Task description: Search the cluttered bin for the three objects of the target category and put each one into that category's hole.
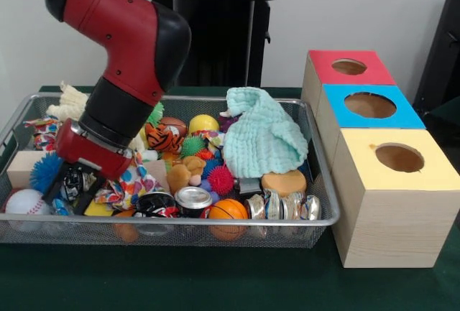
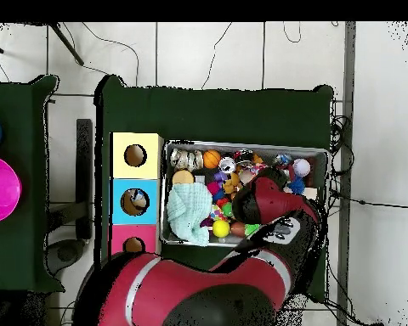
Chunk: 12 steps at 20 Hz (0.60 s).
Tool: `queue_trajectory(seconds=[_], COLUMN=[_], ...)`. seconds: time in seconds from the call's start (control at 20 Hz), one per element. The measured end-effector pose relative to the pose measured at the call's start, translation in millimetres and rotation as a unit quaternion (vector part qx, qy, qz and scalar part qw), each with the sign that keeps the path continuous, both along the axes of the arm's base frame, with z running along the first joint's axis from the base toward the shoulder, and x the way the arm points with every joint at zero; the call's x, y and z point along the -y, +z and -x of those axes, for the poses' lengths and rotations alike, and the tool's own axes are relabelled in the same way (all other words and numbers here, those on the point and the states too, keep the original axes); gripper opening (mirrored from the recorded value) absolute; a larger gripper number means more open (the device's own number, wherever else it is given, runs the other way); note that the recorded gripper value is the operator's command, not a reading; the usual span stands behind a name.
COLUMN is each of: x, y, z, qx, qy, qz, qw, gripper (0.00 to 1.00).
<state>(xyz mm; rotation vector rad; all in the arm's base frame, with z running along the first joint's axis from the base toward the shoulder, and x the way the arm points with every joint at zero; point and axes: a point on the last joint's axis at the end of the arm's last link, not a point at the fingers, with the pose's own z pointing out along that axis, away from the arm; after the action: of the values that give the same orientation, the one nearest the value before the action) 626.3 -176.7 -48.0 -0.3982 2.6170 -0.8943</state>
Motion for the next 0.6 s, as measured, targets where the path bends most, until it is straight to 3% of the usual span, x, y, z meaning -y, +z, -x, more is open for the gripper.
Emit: queue_trajectory(seconds=[0.6], x=[8], y=[2], z=[1.0], qx=[0.019], qy=[-0.025], qz=[-0.009], qw=[0.9995], gripper=[0.00])
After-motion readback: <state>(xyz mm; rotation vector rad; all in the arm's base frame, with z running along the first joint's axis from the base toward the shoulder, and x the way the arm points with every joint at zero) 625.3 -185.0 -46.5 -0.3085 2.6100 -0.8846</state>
